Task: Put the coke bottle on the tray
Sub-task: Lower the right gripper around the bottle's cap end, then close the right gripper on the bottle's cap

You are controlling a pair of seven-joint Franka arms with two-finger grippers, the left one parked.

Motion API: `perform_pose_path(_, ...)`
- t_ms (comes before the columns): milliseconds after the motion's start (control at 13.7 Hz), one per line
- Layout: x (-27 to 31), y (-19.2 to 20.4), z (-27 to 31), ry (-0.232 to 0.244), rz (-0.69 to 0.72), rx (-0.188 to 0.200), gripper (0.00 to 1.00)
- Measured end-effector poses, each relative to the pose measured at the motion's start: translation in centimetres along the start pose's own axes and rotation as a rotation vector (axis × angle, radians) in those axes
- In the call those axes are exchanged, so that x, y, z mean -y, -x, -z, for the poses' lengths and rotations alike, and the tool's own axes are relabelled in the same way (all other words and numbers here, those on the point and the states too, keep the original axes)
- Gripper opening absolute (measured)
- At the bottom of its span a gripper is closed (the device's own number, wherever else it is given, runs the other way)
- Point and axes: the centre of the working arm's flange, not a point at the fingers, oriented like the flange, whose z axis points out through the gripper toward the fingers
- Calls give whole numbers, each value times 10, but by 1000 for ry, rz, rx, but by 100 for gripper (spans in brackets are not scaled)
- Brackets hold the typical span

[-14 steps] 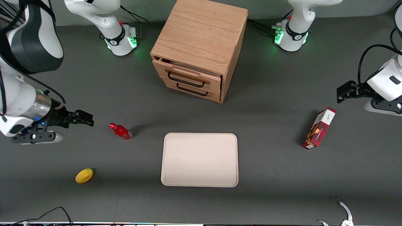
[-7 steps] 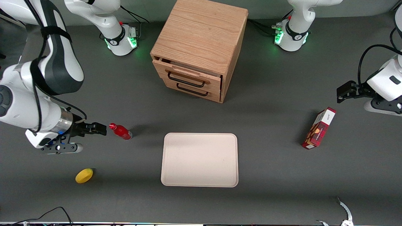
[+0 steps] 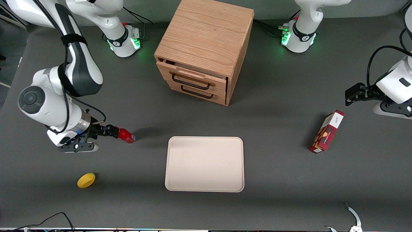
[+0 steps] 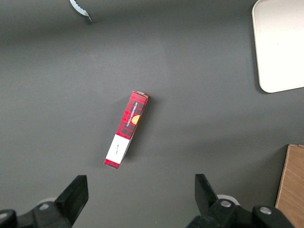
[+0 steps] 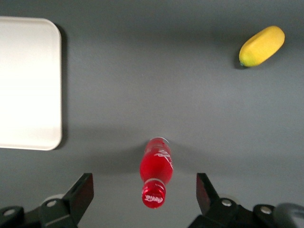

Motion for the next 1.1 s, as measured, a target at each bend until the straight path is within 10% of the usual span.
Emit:
perform_pose_path(732,3,42,-51,65,34,39,95)
perform_pose_path(1098,2,44,-55,65,33,31,77)
